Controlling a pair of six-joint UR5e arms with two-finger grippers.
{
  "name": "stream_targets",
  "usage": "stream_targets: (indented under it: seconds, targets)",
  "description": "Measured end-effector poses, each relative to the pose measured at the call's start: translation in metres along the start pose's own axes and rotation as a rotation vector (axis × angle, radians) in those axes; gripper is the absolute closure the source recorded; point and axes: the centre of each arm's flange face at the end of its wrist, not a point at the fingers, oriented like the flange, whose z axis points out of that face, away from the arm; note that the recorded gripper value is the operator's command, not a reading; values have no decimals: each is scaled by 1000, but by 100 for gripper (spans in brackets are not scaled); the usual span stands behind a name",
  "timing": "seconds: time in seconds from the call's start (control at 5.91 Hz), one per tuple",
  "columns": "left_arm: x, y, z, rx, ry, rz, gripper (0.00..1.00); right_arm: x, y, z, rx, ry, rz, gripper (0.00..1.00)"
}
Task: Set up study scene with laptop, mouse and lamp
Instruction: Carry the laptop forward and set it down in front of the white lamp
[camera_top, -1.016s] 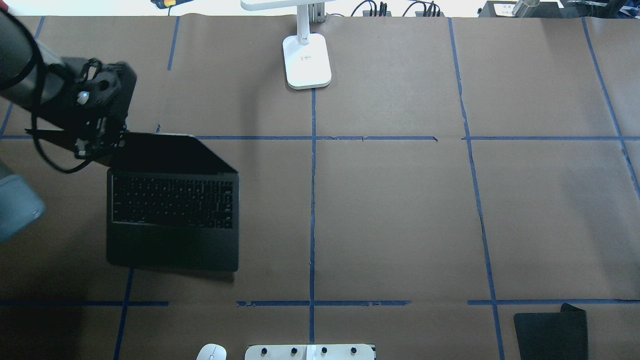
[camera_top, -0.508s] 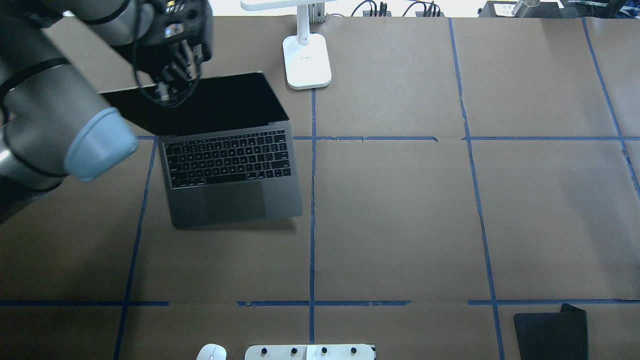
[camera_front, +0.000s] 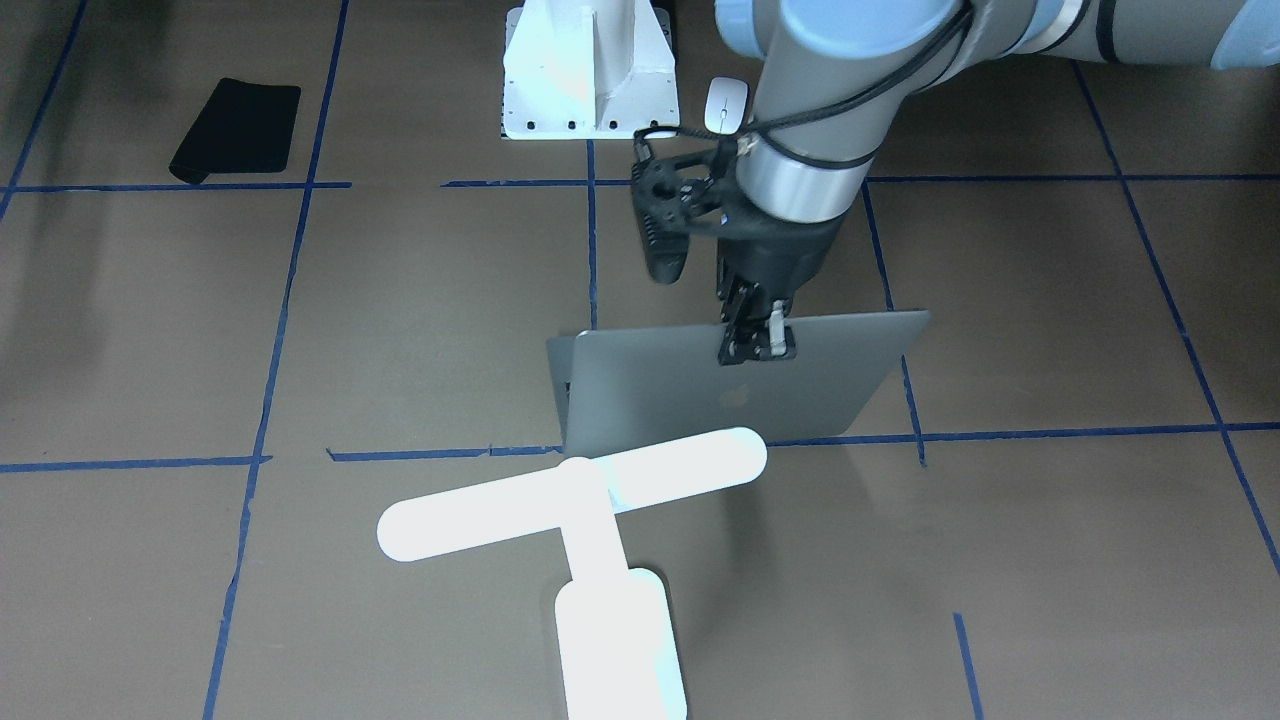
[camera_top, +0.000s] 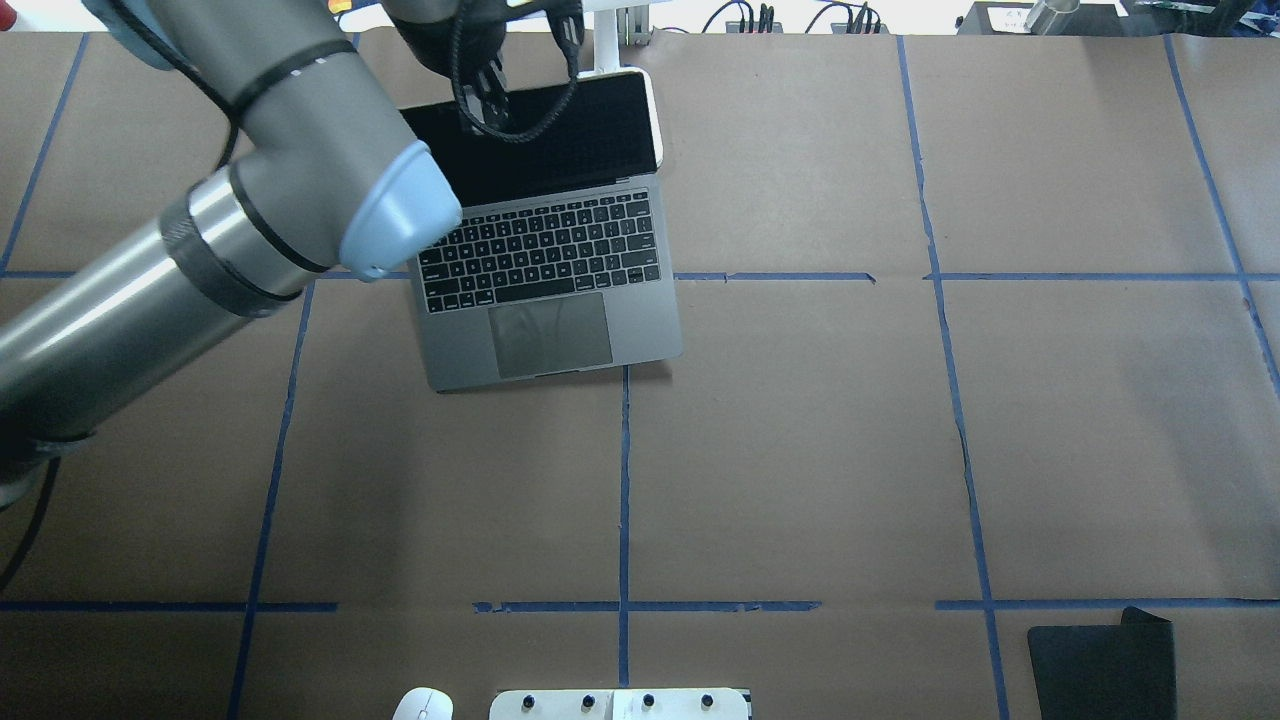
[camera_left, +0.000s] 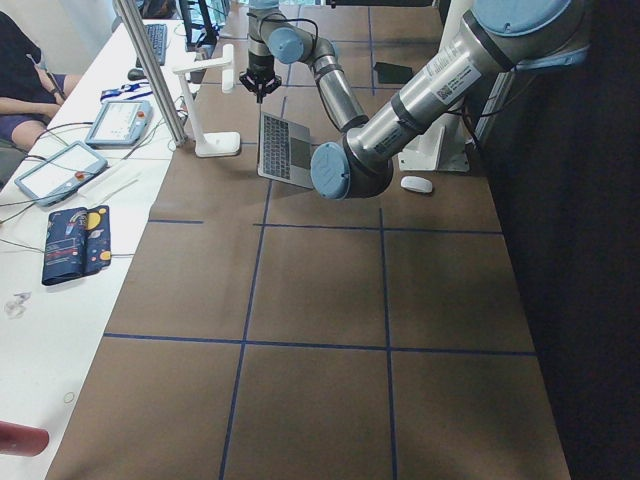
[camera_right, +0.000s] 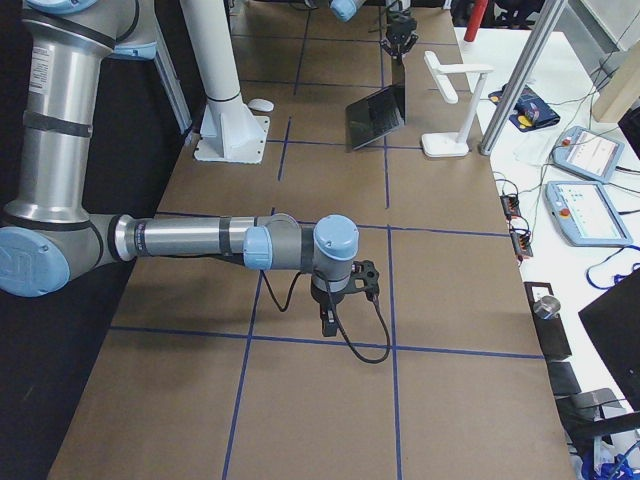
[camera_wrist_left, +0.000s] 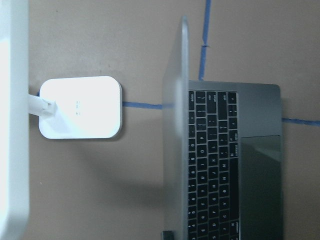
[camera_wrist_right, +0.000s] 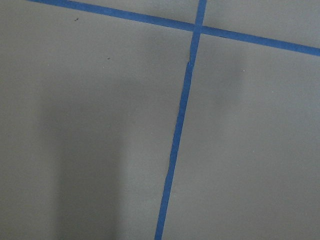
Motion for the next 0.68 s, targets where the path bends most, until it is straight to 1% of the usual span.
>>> stream_targets:
  seconds: [0.17,0.34,0.51,0.68]
  targets:
    - [10,-9,20,-16,-19,11,100,0,0,0,1,0,0,0]
    - [20,-7,37,-18,-22,8,100,0,-1,0,1,0,1,0]
    - [32,-1,56,-7,-35,-4,96,0,-1,0,1,0,1,0]
    - [42,0,69,4,-56,-19,84,0,-1,0,1,0,1,0]
